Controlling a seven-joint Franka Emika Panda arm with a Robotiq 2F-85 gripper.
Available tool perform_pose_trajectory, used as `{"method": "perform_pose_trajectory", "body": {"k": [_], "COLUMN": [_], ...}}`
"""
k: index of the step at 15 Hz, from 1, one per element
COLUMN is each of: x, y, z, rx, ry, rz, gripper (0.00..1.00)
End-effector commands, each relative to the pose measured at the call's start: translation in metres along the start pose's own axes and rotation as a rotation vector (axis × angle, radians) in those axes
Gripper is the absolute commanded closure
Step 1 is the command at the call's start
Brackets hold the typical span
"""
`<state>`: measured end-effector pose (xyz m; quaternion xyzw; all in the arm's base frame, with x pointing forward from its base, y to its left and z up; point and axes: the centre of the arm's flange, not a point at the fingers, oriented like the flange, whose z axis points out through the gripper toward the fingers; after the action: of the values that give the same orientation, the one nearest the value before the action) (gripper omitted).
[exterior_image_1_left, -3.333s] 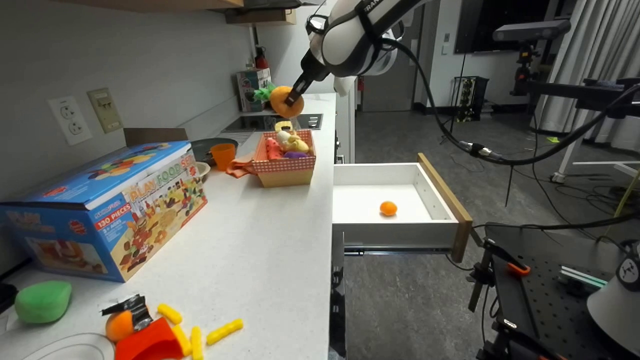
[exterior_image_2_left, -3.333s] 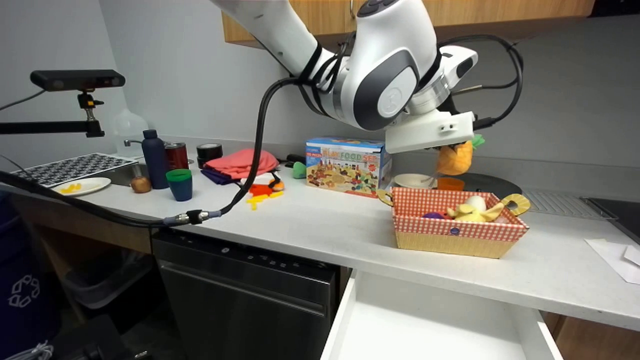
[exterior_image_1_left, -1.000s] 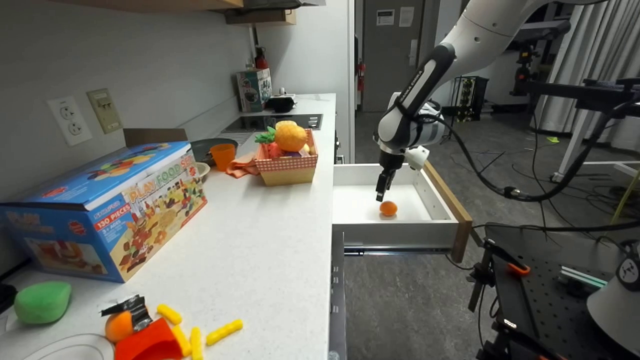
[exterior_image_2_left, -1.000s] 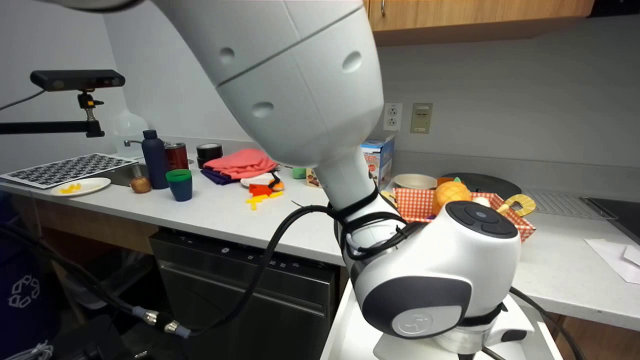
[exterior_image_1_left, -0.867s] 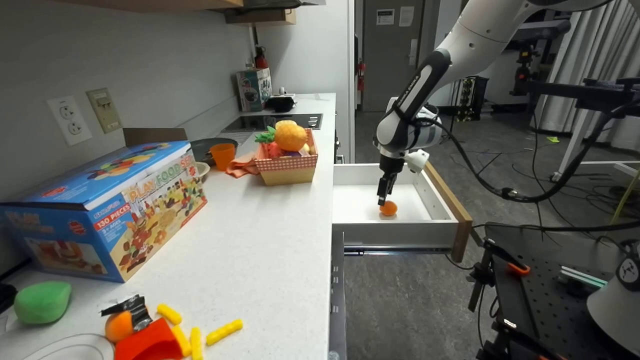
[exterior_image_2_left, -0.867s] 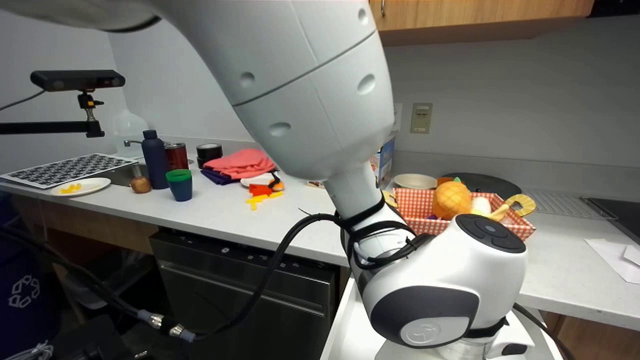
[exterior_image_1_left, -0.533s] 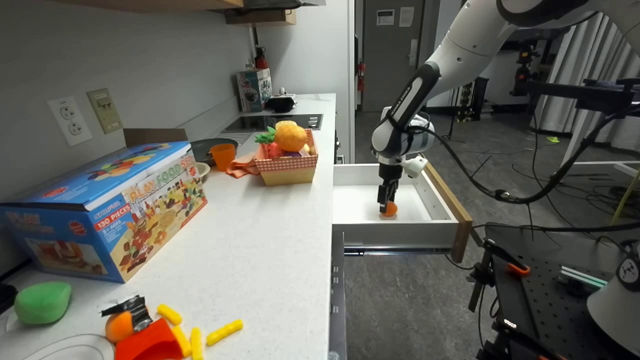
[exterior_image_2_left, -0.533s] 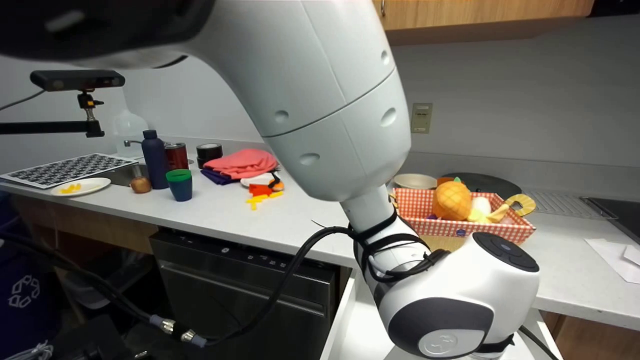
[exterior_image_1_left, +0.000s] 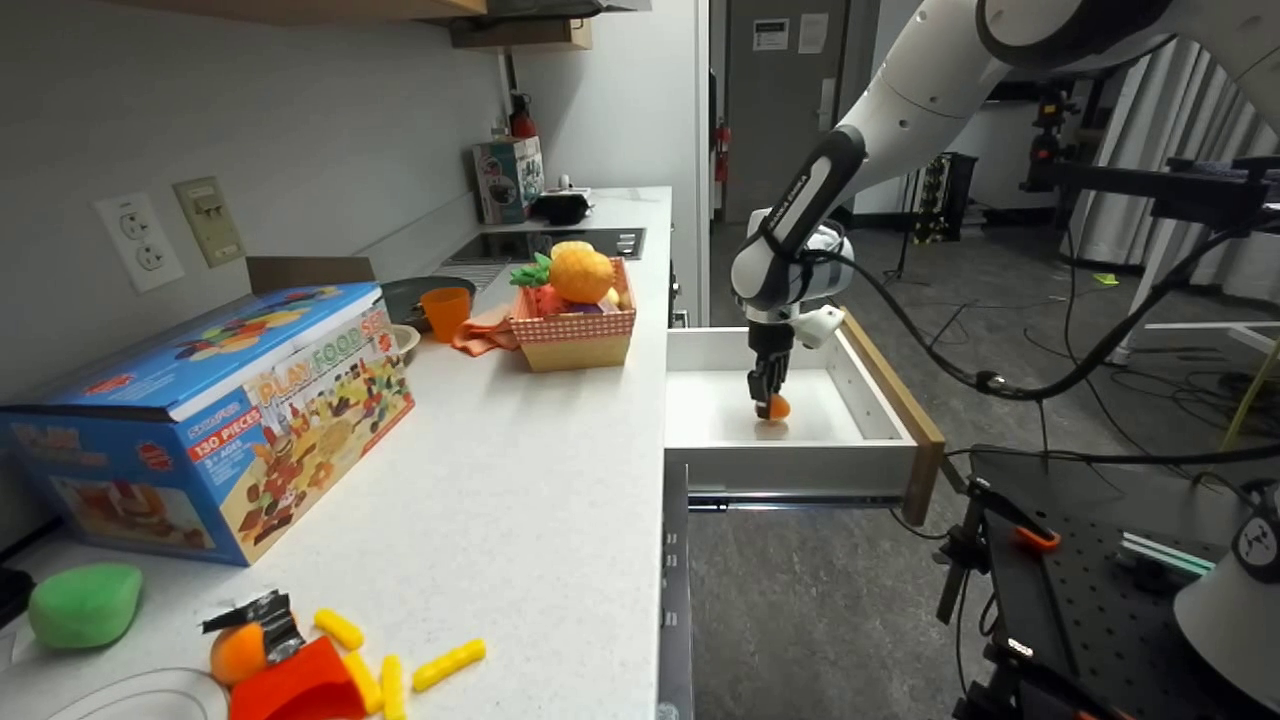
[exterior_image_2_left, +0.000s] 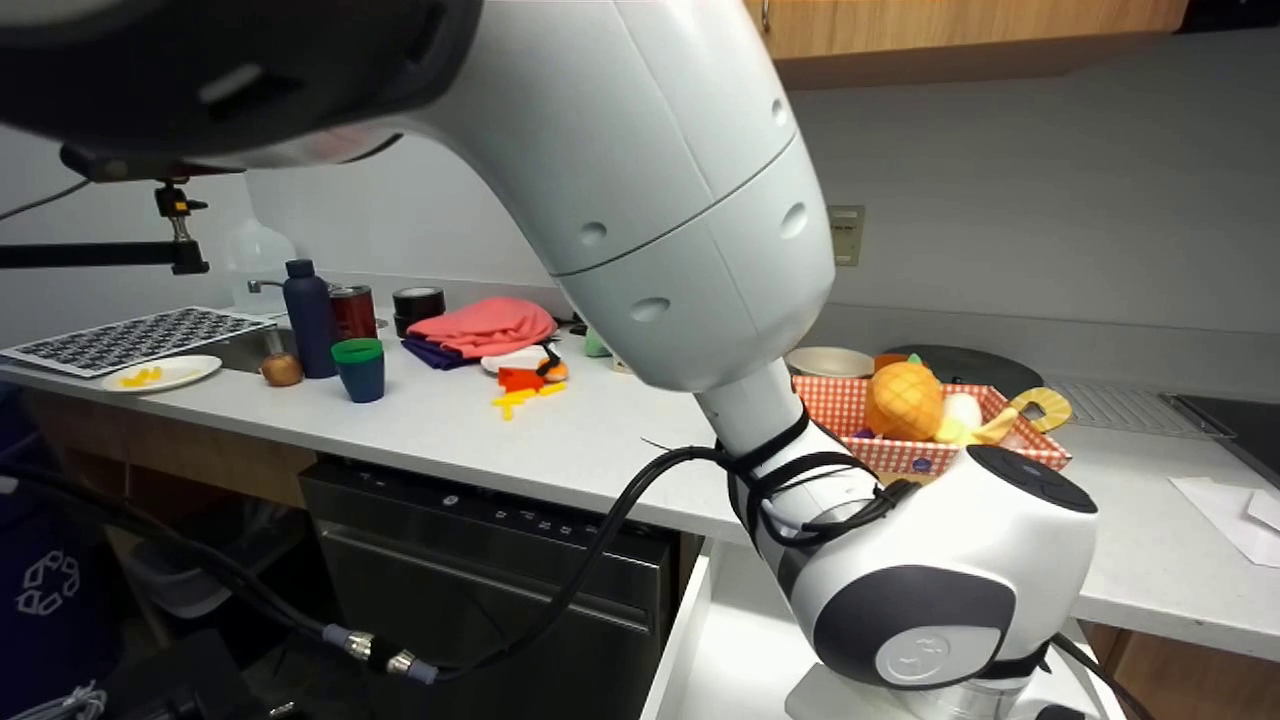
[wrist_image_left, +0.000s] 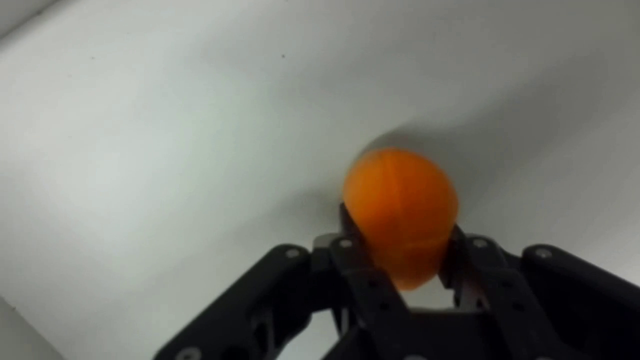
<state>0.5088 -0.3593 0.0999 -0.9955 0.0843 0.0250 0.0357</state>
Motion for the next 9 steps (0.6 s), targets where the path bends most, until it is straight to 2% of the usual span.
{"method": "perform_pose_trajectory", "body": {"k": [1,2,3,4,6,9], "x": [-0.002,-0.003,-0.004,-0.005,-0.003,0.014], "y": [-0.014,-0.017,-0.022,-0.026,-0.038,-0.060], "z": [-0.056,-0.073,-0.096,-0.116,-0.166,-0.237], "rx": [-0.104,-0.140,-0.187,-0.226,-0.296,-0.347], "ry": [0.001,0.016,0.043,0.072,0.180,0.360], "rz": [-0.021,-0.034,-0.047,-0.058,-0.095,-0.155], "gripper": [0.92,0.97,0.95,0.97,0.95,0.95]}}
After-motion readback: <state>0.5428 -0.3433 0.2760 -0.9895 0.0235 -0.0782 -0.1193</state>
